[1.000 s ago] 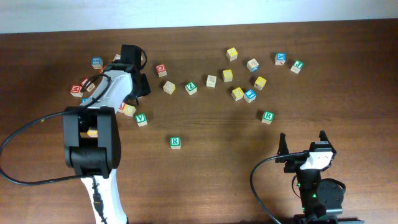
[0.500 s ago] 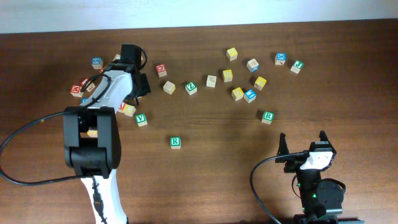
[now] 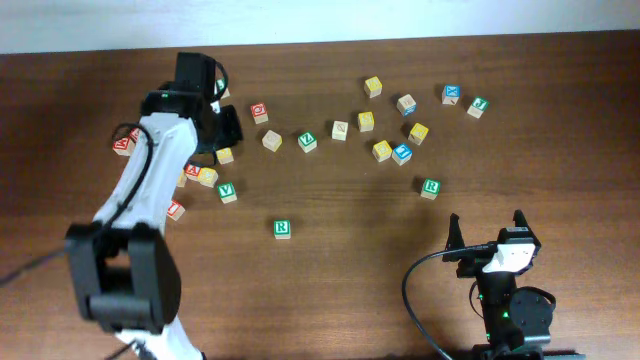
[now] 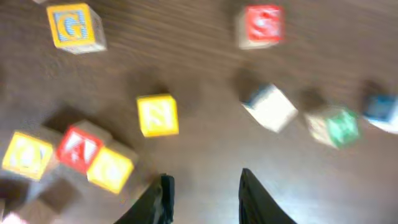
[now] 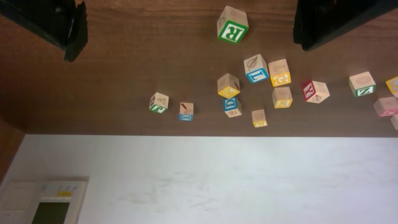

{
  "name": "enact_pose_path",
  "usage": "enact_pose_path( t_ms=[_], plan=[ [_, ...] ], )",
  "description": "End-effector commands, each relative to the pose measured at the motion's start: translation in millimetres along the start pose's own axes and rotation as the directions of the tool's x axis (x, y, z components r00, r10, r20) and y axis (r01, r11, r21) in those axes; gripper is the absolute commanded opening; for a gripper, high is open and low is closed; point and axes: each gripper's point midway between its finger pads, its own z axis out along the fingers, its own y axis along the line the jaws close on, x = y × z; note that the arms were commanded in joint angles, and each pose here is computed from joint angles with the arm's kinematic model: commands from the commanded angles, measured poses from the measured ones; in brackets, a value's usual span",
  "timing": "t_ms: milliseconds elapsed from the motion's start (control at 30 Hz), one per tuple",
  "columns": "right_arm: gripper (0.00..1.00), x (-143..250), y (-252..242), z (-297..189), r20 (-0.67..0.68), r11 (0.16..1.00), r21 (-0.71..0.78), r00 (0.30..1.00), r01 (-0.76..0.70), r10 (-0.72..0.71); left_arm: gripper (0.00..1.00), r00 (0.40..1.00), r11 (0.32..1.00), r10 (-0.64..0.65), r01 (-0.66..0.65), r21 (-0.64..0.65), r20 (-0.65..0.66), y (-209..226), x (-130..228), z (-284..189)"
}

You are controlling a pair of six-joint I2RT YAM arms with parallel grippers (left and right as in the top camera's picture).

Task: Spell out RSS
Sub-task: 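Lower and close the left gripper on the yellow S block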

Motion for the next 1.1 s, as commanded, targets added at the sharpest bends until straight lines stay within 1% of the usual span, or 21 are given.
enact_pose_path(
  t_ms=[0, 67, 100, 133, 200, 233, 333, 500, 600, 833, 967, 1067],
  plan=[
    [0.98, 3, 2, 0, -0.005, 1.000, -0.012, 1.000, -0.011, 0.011, 0.34, 0.999, 0.999, 0.050, -0.050, 0.008, 0.013, -20, 9, -21],
    [0.98, 3, 2, 0, -0.005, 1.000, -0.012, 1.000, -0.011, 0.011, 0.50, 0.999, 0.996, 0.045, -0.042, -0.084, 0.028, -7, 8, -15],
    [0.98, 3, 2, 0, -0.005, 1.000, -0.012, 1.000, -0.011, 0.011, 0.57, 0.999, 0.994, 0.034, -0.031, -0.105, 0.026, -2, 8, -12],
    [0.98, 3, 2, 0, -0.005, 1.000, -0.012, 1.000, -0.011, 0.011, 0.61, 0.999, 0.992, 0.028, -0.025, -0.124, 0.020, 3, 8, -8],
    [0.98, 3, 2, 0, -0.005, 1.000, -0.012, 1.000, -0.011, 0.011, 0.65, 1.000, 0.988, 0.001, -0.001, -0.152, 0.003, 12, 9, 4],
    [0.98, 3, 2, 0, -0.005, 1.000, -0.012, 1.000, -0.011, 0.011, 0.72, 1.000, 0.986, -0.014, 0.012, -0.168, -0.005, 17, 10, 10],
    [0.98, 3, 2, 0, -0.005, 1.000, -0.012, 1.000, -0.011, 0.011, 0.79, 0.998, 0.976, -0.045, 0.036, -0.215, -0.039, 35, 13, 34],
    [0.98, 3, 2, 0, -0.005, 1.000, -0.012, 1.000, -0.011, 0.011, 0.81, 0.993, 0.968, -0.081, 0.059, -0.245, -0.081, 57, 16, 66],
    [0.98, 3, 2, 0, -0.005, 1.000, -0.012, 1.000, -0.011, 0.011, 0.81, 0.996, 0.975, -0.033, 0.014, -0.223, -0.081, 54, 13, 81],
    [0.98, 3, 2, 0, -0.005, 1.000, -0.012, 1.000, -0.011, 0.011, 0.80, 1.000, 0.980, -0.023, 0.019, -0.198, -0.017, 46, -3, 85],
    [0.98, 3, 2, 0, -0.005, 1.000, -0.012, 1.000, -0.011, 0.011, 0.80, 0.999, 0.988, -0.024, 0.017, -0.153, -0.041, 37, 2, 92],
    [0.98, 3, 2, 0, -0.005, 1.000, -0.012, 1.000, -0.011, 0.011, 0.79, 0.998, 0.988, -0.025, 0.016, -0.156, -0.058, 39, 6, 99]
  ],
)
